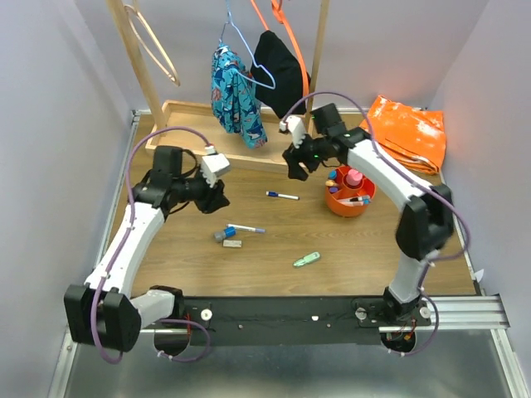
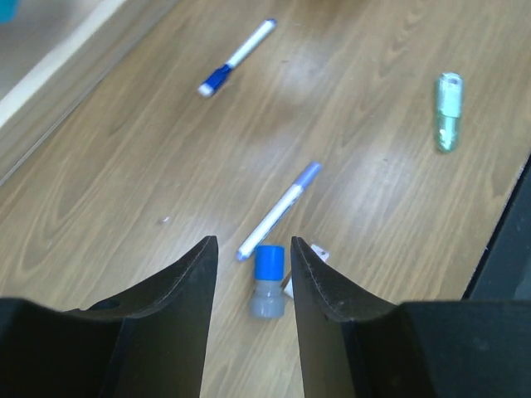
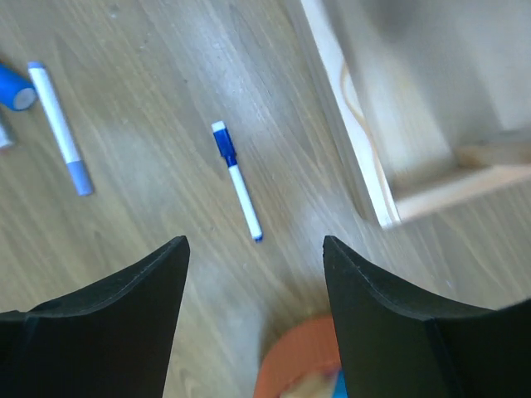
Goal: Sort the stationery into containers
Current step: Pick up the pen from the center of the board.
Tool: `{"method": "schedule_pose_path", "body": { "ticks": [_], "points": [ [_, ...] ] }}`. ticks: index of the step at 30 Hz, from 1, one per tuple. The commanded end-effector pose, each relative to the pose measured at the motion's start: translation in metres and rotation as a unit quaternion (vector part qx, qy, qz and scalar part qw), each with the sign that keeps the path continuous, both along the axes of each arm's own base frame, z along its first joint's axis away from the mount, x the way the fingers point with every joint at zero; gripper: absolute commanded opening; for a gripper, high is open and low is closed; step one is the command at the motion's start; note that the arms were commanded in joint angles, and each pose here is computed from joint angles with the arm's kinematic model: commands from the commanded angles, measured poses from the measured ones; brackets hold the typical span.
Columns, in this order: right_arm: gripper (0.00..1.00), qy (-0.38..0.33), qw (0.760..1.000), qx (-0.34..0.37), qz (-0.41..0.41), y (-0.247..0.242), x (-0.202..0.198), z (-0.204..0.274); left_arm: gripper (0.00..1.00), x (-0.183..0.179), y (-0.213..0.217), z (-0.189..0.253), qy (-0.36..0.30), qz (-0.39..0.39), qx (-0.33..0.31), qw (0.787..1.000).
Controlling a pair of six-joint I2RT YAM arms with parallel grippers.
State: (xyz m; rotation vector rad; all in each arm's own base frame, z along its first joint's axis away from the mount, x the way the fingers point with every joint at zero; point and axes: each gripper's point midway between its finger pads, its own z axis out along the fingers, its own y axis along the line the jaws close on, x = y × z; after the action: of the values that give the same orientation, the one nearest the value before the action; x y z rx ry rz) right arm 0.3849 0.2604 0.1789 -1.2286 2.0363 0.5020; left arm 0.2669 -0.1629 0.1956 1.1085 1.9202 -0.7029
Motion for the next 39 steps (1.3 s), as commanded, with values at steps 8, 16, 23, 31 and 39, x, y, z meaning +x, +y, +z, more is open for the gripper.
{"method": "schedule_pose_path", "body": {
  "ticks": [8, 16, 23, 31, 39],
  "points": [
    [0.71, 0.064, 0.99, -0.11, 0.063, 0.041, 0.019, -0.098, 0.49, -0.008, 0.064, 0.006, 0.0, 0.149, -0.043, 0.988],
    [0.71, 0.055, 0.984, -0.144, 0.085, 0.065, 0.02, -0.123, 0.49, -0.009, 0.066, -0.003, 0.008, 0.156, -0.053, 0.986],
    [0.7, 0.067, 0.979, -0.171, 0.085, 0.074, 0.021, -0.148, 0.49, -0.003, 0.067, -0.003, 0.003, 0.16, -0.054, 0.986],
    [0.64, 0.082, 0.975, -0.191, 0.085, 0.068, 0.017, -0.165, 0.49, -0.002, 0.069, -0.008, 0.007, 0.166, -0.054, 0.985],
    [0.3, 0.086, 0.968, -0.207, 0.116, 0.078, -0.005, -0.17, 0.49, -0.002, 0.068, -0.013, 0.014, 0.168, -0.06, 0.984]
  ]
}}
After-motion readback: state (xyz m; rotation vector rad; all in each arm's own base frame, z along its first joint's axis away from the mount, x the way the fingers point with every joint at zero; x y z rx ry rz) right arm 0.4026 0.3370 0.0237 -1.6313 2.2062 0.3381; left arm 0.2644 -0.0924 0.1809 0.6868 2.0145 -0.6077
